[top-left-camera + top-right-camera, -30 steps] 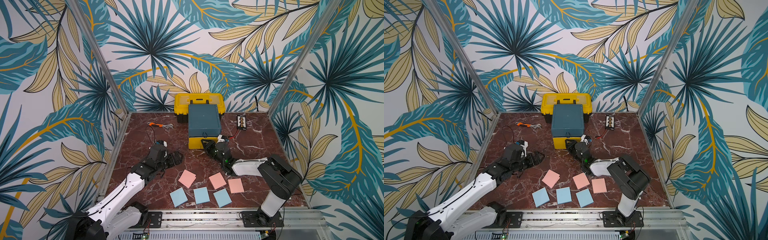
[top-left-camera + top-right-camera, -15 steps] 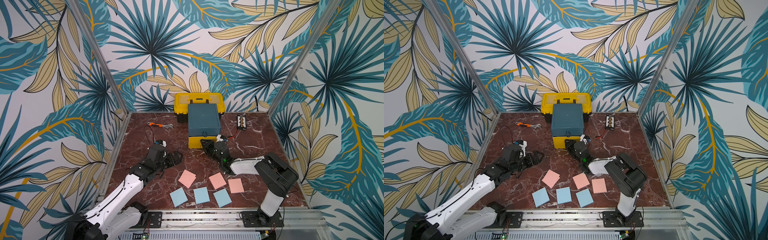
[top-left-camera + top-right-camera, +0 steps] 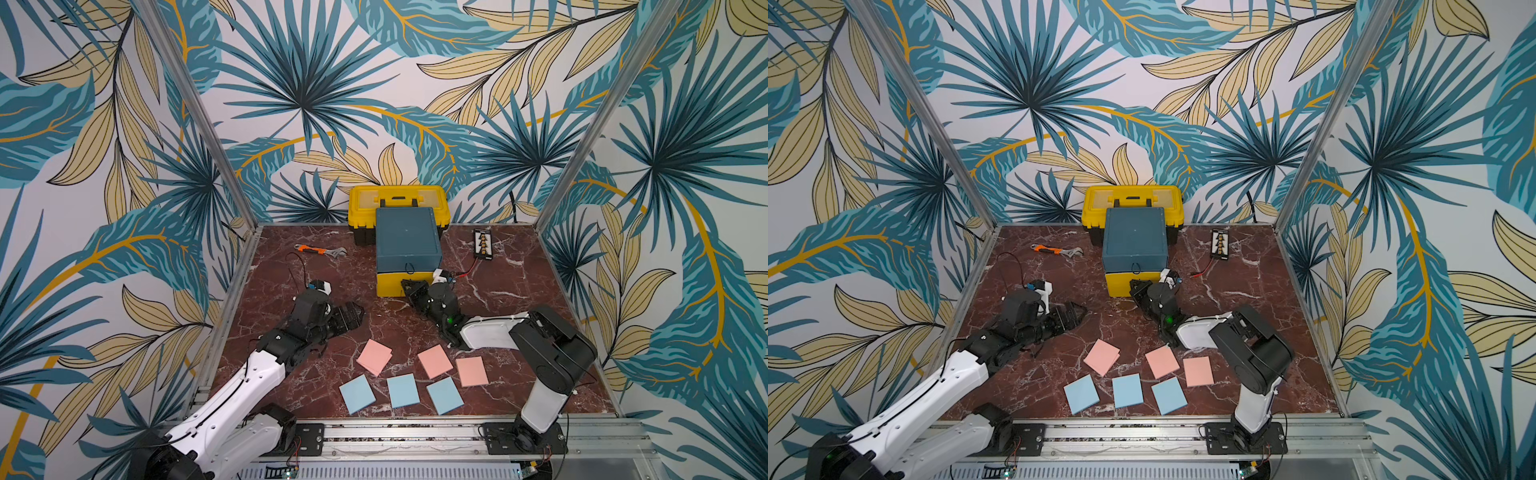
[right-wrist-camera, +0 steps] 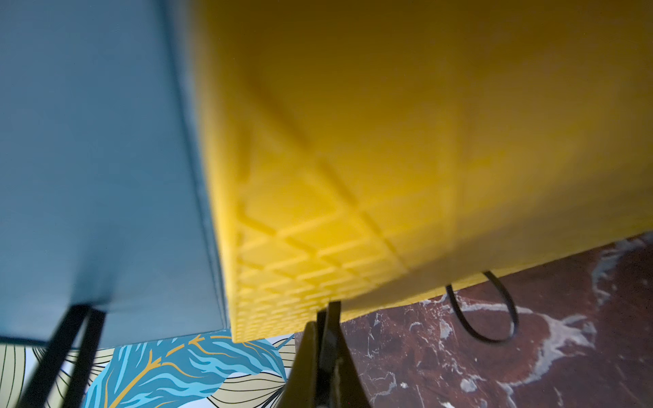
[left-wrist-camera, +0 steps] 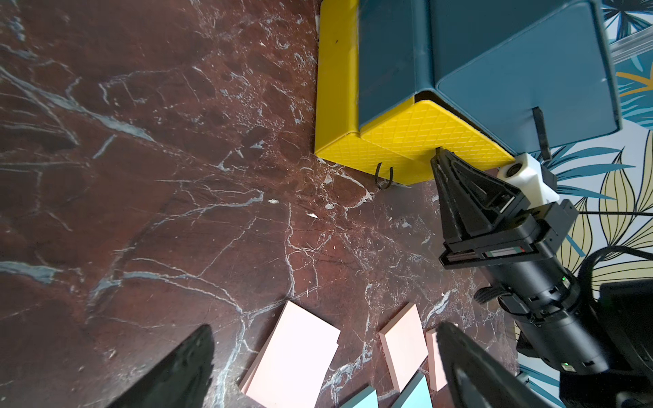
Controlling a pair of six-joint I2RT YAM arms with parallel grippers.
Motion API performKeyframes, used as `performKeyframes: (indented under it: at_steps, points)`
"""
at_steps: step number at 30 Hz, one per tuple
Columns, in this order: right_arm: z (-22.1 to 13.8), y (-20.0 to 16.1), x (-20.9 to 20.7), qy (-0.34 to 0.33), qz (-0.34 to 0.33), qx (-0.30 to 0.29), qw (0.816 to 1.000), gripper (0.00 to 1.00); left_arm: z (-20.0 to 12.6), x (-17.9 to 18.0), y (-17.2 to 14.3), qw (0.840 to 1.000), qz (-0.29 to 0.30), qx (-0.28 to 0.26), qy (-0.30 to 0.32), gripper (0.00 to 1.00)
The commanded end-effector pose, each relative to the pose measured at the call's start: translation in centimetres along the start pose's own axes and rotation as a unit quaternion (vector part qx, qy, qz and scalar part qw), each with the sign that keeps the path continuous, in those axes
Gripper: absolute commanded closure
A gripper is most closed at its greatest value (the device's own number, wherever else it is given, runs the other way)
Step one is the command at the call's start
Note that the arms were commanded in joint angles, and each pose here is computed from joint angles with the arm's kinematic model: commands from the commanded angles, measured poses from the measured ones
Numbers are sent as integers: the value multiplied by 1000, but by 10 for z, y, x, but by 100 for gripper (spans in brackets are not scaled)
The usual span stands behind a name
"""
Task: Please put the sticky notes in the drawer by color
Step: Open the drawer in the storage box.
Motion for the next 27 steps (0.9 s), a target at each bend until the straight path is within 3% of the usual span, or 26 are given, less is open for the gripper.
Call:
performKeyframes:
  at_steps: [1,27]
  points:
    - [1,0,23,40,-18,17,999,91,-2,4,2,1000,-5,-8,1,0]
    - [-48,-34,5,37,-16,40,998,91,-7,0,15,998,40,-7,44,0]
Point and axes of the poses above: each gripper's point midway between its finger pads, its own z axis out along the fingers, its own x axis along the line the jaws close on, y = z × x, the point moved 2 cm from there along -z, back along the fingers, and after that the axes turned 9 degrees about -z, right-handed, at the moved point
